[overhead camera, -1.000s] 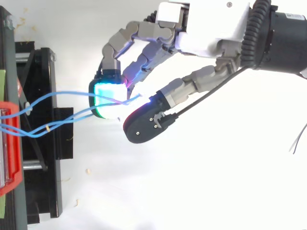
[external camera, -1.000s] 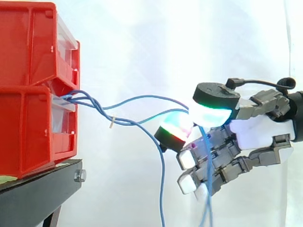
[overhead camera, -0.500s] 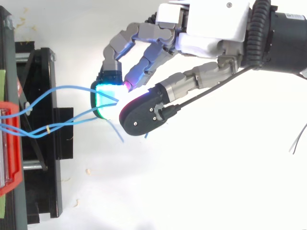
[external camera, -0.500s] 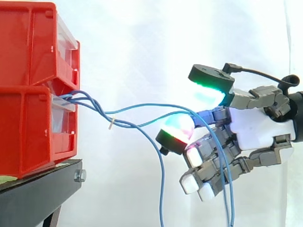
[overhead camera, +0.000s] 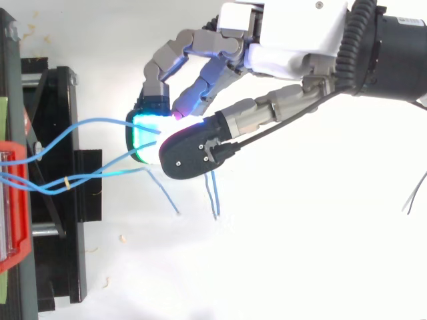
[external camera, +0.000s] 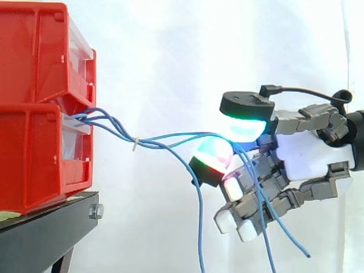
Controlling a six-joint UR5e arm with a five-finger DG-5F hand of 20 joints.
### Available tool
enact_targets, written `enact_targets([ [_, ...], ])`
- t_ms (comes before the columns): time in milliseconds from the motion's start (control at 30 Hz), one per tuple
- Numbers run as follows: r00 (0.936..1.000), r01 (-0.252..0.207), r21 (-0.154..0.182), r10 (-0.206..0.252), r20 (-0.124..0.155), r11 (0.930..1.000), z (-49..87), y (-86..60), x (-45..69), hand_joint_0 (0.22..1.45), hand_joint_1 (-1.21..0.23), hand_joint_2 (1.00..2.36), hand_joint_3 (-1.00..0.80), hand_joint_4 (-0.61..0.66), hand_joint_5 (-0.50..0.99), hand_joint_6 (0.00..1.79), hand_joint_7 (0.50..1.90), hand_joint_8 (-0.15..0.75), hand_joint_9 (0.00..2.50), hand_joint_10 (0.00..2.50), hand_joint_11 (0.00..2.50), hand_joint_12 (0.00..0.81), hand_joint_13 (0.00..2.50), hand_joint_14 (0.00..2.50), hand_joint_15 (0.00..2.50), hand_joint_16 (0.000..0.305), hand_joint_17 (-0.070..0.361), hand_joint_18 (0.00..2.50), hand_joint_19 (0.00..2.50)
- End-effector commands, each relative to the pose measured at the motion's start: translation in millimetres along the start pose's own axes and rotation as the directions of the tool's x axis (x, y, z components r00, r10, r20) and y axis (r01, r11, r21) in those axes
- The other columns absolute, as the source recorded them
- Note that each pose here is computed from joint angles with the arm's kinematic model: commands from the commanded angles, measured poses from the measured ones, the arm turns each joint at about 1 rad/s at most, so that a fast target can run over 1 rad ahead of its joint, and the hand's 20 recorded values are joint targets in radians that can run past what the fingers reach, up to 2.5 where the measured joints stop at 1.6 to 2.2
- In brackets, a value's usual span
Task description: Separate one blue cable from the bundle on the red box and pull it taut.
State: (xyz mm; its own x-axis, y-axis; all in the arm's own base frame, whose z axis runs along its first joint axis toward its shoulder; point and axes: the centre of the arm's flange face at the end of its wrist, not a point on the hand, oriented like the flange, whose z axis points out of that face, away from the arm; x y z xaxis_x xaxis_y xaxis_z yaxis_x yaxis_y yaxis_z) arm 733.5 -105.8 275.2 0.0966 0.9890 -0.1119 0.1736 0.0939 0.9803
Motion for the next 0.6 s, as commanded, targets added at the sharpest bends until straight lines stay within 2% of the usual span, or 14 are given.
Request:
enact_targets([
  [0,1.0000,0.000,0.001,0.000,0.000,1.0000,-0.1,-0.2,0.0,0.55,-0.63,1.01,-0.16,-0.03,-0.15,0.93,0.90,0.227,0.94,0.02,0.48,0.349,0.74,0.02,0.45,0.053,0.119,0.55,0.57],
  [133,1.0000,-0.004,0.004,0.004,0.000,1.0000,-0.4,-0.5,0.0,0.56,-0.61,1.01,-0.13,-0.04,-0.15,0.93,0.88,0.240,0.93,0.02,0.47,0.365,0.74,0.02,0.45,0.056,0.126,0.57,0.56],
  [300,1.0000,-0.006,0.009,0.006,-0.001,0.9999,-0.9,-1.0,-0.1,0.61,-0.72,1.02,-0.12,-0.09,-0.17,0.94,0.91,0.198,0.85,0.02,0.50,0.312,0.69,0.02,0.44,0.045,0.102,0.51,0.54],
  [367,1.0000,-0.006,0.012,0.006,-0.001,0.9999,-1.7,-0.4,-0.3,0.65,-0.75,1.02,-0.18,-0.12,-0.18,0.94,0.97,0.174,0.87,0.02,0.54,0.309,0.70,0.02,0.43,0.044,0.100,0.54,0.52],
  [433,1.0000,-0.005,0.013,0.005,-0.003,0.9999,-1.3,-0.8,0.0,0.68,-0.79,1.02,-0.25,-0.15,-0.17,0.96,0.94,0.170,0.89,0.02,0.55,0.302,0.71,0.02,0.43,0.044,0.098,0.55,0.51],
  [567,1.0000,-0.005,0.016,0.005,-0.007,0.9999,-1.6,-1.7,0.5,0.74,-0.82,1.01,-0.43,-0.23,-0.15,0.97,1.00,0.162,0.94,0.02,0.57,0.293,0.74,0.02,0.43,0.041,0.093,0.59,0.48],
])
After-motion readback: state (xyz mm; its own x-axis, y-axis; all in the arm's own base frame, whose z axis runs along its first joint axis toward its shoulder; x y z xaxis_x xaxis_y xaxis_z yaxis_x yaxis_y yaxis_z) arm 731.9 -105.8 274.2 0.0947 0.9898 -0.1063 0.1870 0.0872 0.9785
